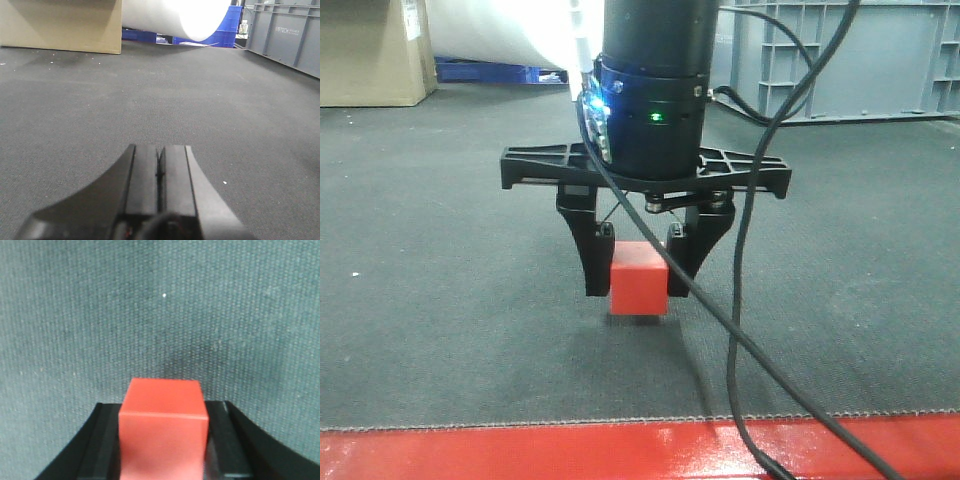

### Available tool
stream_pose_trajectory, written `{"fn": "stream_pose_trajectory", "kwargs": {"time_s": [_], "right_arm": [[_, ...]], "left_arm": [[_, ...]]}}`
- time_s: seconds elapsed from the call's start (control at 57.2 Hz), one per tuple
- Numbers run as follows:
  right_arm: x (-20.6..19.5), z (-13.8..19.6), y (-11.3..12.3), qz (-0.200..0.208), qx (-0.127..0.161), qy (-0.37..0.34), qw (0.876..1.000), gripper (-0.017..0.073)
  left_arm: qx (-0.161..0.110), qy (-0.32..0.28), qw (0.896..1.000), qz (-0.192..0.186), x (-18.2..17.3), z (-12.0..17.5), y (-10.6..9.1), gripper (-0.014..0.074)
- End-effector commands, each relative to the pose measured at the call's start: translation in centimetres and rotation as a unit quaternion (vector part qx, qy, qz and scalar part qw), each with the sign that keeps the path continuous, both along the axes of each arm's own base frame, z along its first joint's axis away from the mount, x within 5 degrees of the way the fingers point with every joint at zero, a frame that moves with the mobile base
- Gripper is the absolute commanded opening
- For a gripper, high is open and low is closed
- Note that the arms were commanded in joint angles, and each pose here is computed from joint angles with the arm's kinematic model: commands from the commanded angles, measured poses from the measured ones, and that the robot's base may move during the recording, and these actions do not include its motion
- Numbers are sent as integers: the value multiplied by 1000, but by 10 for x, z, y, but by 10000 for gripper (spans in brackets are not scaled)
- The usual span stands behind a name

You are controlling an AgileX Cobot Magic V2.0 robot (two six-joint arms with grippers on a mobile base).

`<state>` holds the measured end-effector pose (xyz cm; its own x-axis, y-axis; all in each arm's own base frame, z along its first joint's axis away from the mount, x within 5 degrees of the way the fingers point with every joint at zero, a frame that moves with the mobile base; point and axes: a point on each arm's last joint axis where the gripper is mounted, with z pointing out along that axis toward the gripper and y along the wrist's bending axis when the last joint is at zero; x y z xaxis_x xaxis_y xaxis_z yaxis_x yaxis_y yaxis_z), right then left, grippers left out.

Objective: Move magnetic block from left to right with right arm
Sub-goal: 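Lower the red cube onto the second table with the right gripper, then open the right gripper and raise it away from the cube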

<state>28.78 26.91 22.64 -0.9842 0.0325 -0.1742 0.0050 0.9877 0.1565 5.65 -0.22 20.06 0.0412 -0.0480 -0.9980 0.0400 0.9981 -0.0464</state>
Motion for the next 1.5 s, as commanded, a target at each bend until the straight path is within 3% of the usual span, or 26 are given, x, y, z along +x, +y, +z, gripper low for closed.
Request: {"fn": "stream_pose_trajectory", "kwargs": {"time_s": [0.0,0.122,0.227,0.332,0.594,0.944,1.259,1.381,1.486], "right_arm": [[2,27,0,0,30,-39,999,337],[1,22,3,0,28,-30,999,362],[0,19,5,3,27,-28,999,524],[0,18,5,2,25,-26,999,624],[-2,24,3,2,24,-26,999,608],[-14,70,-12,18,46,-83,995,608],[-47,106,-53,65,44,-160,984,603],[-59,108,-77,98,57,-203,973,507],[-66,108,-103,92,68,-225,968,333]], "left_arm": [[-7,-40,999,-1,-1,5,0,-126],[-7,-40,999,-1,-1,5,0,-126],[-7,-40,999,-1,-1,5,0,-126],[-7,-40,999,-1,-1,5,0,-126],[-7,-40,999,-1,-1,5,0,-126],[-7,-40,999,-1,-1,5,0,-126],[-7,-40,999,-1,-1,5,0,-126],[-7,-40,999,-1,-1,5,0,-126],[-7,-40,999,-1,-1,5,0,-126]]}}
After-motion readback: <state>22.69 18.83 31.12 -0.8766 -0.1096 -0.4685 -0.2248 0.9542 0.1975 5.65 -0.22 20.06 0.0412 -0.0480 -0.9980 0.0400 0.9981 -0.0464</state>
